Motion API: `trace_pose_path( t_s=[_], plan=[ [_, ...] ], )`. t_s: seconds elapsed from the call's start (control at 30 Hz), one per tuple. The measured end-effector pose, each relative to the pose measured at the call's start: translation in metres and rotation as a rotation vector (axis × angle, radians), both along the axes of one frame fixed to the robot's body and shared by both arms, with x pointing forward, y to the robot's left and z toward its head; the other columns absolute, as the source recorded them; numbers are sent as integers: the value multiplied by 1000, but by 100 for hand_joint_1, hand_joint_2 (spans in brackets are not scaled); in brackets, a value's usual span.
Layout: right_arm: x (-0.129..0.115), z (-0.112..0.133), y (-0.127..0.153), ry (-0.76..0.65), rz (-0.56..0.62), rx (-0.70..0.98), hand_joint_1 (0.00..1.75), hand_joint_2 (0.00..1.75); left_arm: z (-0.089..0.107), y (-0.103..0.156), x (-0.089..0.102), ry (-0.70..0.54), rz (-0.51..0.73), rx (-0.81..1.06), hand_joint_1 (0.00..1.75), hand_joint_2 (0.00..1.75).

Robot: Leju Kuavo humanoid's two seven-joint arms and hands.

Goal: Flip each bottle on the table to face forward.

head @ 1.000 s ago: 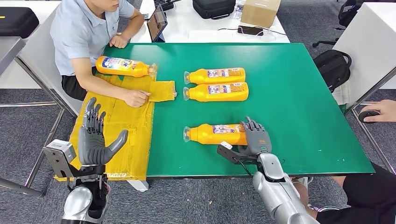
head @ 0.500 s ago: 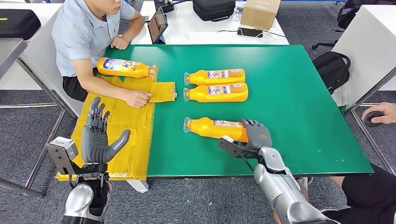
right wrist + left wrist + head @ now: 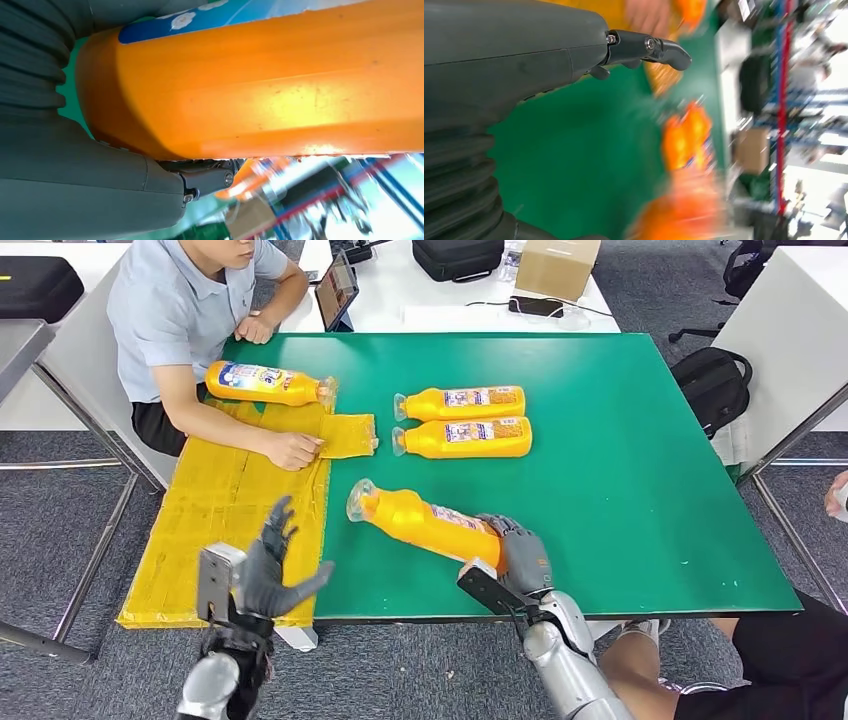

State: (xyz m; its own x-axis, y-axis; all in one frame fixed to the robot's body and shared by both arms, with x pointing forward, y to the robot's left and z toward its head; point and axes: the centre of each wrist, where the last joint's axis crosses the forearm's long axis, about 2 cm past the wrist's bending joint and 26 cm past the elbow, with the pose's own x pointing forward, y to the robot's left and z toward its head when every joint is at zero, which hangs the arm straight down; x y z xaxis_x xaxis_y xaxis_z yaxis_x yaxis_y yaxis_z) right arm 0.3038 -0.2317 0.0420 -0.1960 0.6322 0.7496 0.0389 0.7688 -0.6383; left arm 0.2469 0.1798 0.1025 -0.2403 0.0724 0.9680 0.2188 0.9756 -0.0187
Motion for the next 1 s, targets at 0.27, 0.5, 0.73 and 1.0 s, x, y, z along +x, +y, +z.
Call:
trace_pose_path(
  t_s=[0.27, 0.5, 0.73, 1.0],
  plan=[
    [-13, 25, 23, -166, -27, 128, 173, 175, -19, -32, -32, -20, -63, 101, 0, 175],
    [-21, 23, 55, -134, 113, 142, 175, 175, -13, -43, -36, -116, -102, 50, 0, 175],
    [-39, 15, 97, -115, 261, 121, 175, 175, 3, -54, -31, -74, -145, -178, 0, 175],
    [-47, 5, 121, -146, 323, 133, 175, 175, 12, -59, -24, -15, -278, -331, 0, 175]
  ],
)
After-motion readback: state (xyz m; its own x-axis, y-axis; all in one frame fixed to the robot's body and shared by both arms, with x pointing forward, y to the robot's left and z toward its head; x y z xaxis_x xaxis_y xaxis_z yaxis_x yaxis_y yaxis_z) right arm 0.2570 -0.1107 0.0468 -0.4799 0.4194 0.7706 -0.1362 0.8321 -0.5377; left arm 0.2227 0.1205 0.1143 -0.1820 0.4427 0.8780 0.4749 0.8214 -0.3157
